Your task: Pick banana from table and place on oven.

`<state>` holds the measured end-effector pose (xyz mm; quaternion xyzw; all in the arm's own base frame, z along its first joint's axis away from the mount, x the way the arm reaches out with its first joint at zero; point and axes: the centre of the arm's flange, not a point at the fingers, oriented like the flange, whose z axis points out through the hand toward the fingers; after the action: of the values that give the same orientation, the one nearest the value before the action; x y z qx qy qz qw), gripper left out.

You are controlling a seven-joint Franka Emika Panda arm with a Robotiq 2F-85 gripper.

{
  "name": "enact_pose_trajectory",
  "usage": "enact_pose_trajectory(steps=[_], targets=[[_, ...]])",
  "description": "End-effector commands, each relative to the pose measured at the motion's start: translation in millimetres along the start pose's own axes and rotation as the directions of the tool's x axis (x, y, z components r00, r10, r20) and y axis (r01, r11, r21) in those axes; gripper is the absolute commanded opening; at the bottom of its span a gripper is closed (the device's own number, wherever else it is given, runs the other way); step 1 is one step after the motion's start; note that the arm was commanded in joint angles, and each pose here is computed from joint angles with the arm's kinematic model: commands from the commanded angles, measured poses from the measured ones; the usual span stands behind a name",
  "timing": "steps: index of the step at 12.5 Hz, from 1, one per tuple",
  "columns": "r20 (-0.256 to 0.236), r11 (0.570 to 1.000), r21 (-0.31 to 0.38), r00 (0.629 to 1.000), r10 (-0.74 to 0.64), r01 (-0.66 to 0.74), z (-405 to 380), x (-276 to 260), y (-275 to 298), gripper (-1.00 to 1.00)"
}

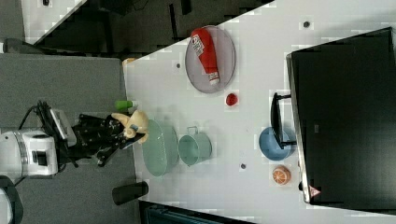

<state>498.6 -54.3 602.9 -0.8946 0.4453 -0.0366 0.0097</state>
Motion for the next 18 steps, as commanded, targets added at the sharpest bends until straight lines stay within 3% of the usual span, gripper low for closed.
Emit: enact_pose_trajectory(steps=[1,5,9,13,15,18], targets=[[0.069,0.994,-0.05,0.993,-0.094,0.097,32,69,46,-0.5],[0.075,0.98,-0.065,0.98,-0.184,0.189,68,152,117,-0.5],[0.014,0.966,-0.114,0.972,-0.234,0.234,110,216,192,-0.5],[0.036,0.949,-0.166,0.964,-0.264,0.266,148,242,232,-0.43],[0.018,0.951,-0.159,0.964,-0.267,0.266,157,249,237,-0.02],[0.034,0.952,-0.148,0.963,-0.268,0.27,165,246,234,0.66]])
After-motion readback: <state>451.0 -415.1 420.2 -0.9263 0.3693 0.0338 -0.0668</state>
